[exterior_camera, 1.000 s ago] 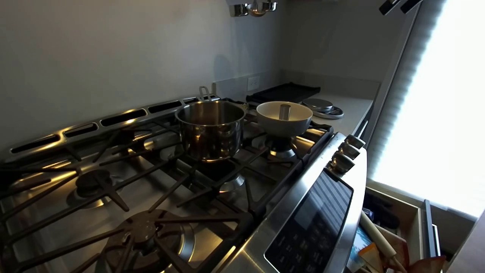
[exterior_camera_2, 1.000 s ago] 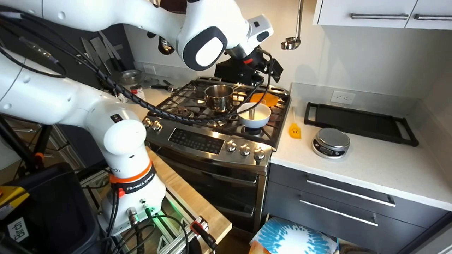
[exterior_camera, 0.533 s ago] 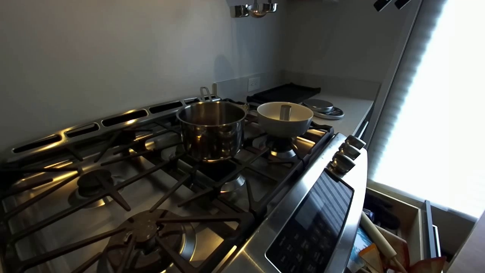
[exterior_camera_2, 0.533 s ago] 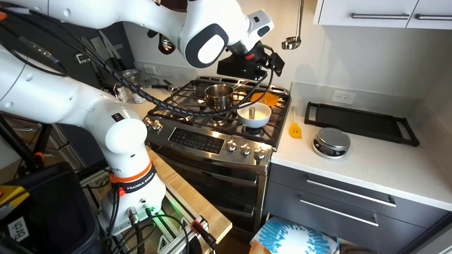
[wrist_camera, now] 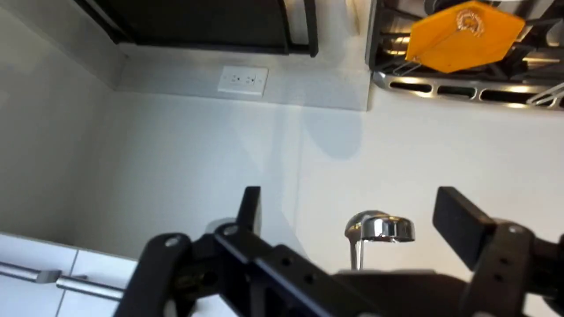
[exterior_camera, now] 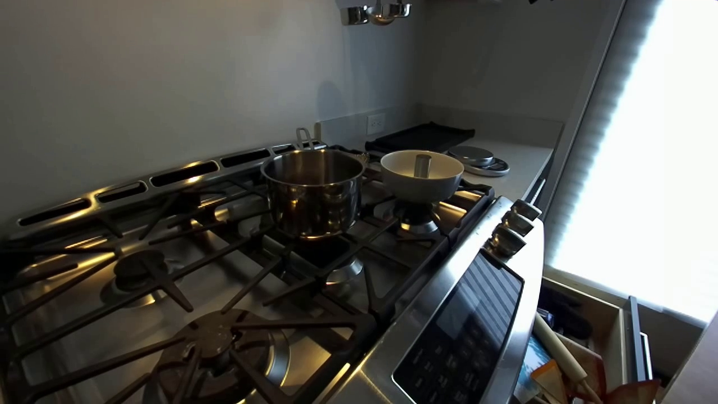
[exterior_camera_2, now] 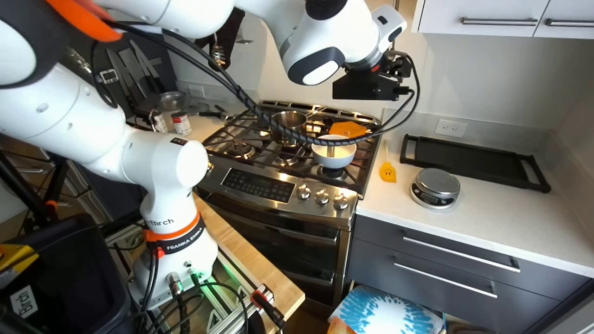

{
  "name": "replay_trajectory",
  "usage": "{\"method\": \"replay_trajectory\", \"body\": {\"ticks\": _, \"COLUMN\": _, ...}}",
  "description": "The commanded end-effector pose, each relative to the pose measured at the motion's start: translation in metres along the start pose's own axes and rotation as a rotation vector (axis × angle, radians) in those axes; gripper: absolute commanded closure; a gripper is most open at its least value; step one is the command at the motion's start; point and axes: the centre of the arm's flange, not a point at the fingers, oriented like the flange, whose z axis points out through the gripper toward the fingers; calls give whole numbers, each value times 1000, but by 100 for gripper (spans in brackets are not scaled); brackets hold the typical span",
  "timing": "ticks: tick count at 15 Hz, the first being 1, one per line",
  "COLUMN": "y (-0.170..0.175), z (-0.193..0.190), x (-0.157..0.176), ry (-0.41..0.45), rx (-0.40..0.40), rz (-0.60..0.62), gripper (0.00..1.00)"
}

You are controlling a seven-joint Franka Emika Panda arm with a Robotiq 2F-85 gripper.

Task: Unhang one silver ladle and put it in the silver pot

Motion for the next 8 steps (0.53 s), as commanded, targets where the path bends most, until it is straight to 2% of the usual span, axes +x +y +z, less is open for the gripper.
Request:
{"method": "replay_trajectory", "body": {"ticks": 1, "y": 61, "z": 60, "x": 14, "ry": 101, "rx": 23, "rz": -6, "gripper": 0}}
{"method": "replay_trajectory", "body": {"ticks": 2, "y": 67, "z": 61, "x": 14, "ry": 95, "rx": 23, "rz": 2, "gripper": 0}}
{"method": "replay_trajectory", "body": {"ticks": 3, "y": 33, "z": 19, "x": 12, "ry": 61, "rx": 15, "rz": -5, "gripper": 0}}
{"method": "replay_trajectory", "body": {"ticks": 8, "y": 34, "z": 21, "x": 17, "ry": 64, "rx": 14, "rz": -12, "gripper": 0}}
